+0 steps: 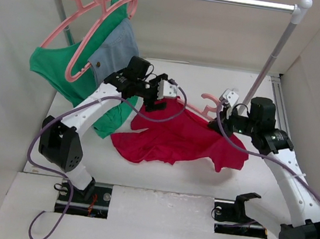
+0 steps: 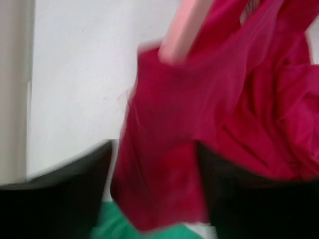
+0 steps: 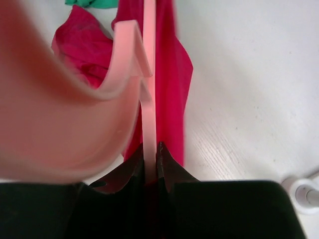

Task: Place the t-shirt on the hanger
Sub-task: Place tshirt on hanger, then hang the hanger with tshirt onto the clothesline

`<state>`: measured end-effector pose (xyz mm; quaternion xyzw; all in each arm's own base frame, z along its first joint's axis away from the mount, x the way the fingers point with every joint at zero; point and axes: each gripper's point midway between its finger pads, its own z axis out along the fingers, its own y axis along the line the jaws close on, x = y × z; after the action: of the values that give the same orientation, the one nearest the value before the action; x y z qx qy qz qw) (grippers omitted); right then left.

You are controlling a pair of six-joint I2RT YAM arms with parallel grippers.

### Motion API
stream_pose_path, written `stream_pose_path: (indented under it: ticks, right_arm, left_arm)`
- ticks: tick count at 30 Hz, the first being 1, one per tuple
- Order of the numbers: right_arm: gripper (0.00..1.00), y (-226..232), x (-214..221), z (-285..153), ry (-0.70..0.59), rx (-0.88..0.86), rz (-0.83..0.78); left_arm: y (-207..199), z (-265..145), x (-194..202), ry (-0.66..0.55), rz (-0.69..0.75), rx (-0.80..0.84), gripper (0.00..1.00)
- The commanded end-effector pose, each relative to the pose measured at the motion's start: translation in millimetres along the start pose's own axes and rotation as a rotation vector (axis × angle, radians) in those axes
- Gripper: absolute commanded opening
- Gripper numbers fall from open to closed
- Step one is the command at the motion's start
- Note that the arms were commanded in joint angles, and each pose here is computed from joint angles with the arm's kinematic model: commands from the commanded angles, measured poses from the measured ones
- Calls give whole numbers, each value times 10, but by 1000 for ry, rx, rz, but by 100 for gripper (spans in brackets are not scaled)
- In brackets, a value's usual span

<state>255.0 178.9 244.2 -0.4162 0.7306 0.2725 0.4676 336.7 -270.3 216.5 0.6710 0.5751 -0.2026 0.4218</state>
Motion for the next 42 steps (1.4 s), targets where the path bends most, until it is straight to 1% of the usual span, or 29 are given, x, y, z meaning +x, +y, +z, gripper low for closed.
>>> stream_pose_path:
  ticks: [1, 2, 3, 5, 6, 9, 10, 11, 13, 16, 19, 21, 23, 25, 26, 27, 28, 29, 30, 31, 32, 33, 35, 36, 38, 39, 42]
  right_arm:
    - [0, -21, -266, -154, -41, 23, 4]
    - [0, -12, -296, -177, -41, 23, 4]
    - [0, 0, -368, -198, -57, 17, -7]
    - [0, -43, -501, -259, -64, 30, 4]
    - [0, -49, -542, -270, -64, 30, 4]
    - [0, -175, -640, -353, -42, 79, 36]
    - [0, -226, -639, -375, -33, 97, 46]
    - [0, -286, -621, -385, -21, 117, 57]
    - [0, -286, -621, -386, -21, 117, 58]
    - [0, -330, -584, -360, -27, 128, 87]
    - [0, -357, -600, -361, -33, 144, 100]
    - [0, -450, -638, -418, -35, 198, 104]
    - [0, -499, -762, -511, -39, 242, 113]
    - [0, -627, -897, -666, -43, 333, 111]
    - [0, -649, -1112, -811, -68, 374, 99]
    - [0, -737, -1205, -930, -69, 445, 92]
    - [0, -771, -1324, -1023, -82, 479, 81]
    - [0, -855, -1553, -1226, -111, 556, 64]
    - [0, -854, -1687, -1289, -134, 563, 49]
    - [0, -927, -1791, -1413, -150, 619, 43]
    - [0, -980, -1909, -1516, -175, 658, 32]
    - [0, -1014, -2120, -1622, -218, 688, 7]
    - [0, -1136, -2264, -1777, -247, 755, -1]
    - [0, -1206, -2385, -1850, -276, 779, -4]
    - [0, -1260, -2481, -1907, -300, 797, -5]
    - [0, -1250, -2609, -1973, -338, 807, -27]
    - [0, -1334, -2758, -1998, -399, 822, -23]
  left_arm:
    - [233, -122, -126, -18, -21, -86, 76]
    - [263, -141, -165, -24, -13, -94, 94]
    - [317, -165, -286, -61, -23, -107, 100]
    - [380, -225, -455, -110, -34, -129, 100]
    - [449, -286, -613, -160, -54, -159, 100]
    - [612, -488, -966, -261, -80, -239, 100]
    - [684, -577, -1151, -320, -63, -266, 100]
    - [671, -662, -1269, -357, -77, -271, 100]
    - [641, -733, -1437, -415, -53, -251, 100]
    - [579, -802, -1554, -449, -26, -225, 100]
    - [502, -788, -1530, -438, -48, -189, 100]
    - [475, -781, -1527, -439, -52, -175, 100]
    - [448, -846, -1603, -458, -72, -169, 100]
    - [457, -853, -1620, -465, -75, -172, 100]
    - [443, -888, -1647, -470, -79, -174, 100]
    - [432, -865, -1618, -466, -86, -169, 100]
    - [402, -825, -1559, -453, -103, -158, 100]
    - [353, -786, -1485, -441, -109, -149, 100]
    - [341, -831, -1519, -447, -101, -155, 100]
    - [290, -741, -1401, -428, -126, -138, 100]
    - [254, -750, -1384, -426, -129, -136, 100]
    - [220, -763, -1373, -425, -130, -135, 100]
    - [128, -668, -1258, -403, -155, -116, 100]
    - [85, -722, -1279, -408, -148, -122, 100]
    - [6, -666, -1173, -383, -169, -122, 100]
    - [-33, -698, -1175, -386, -166, -125, 100]
    - [-100, -661, -1035, -359, -187, -137, 100]
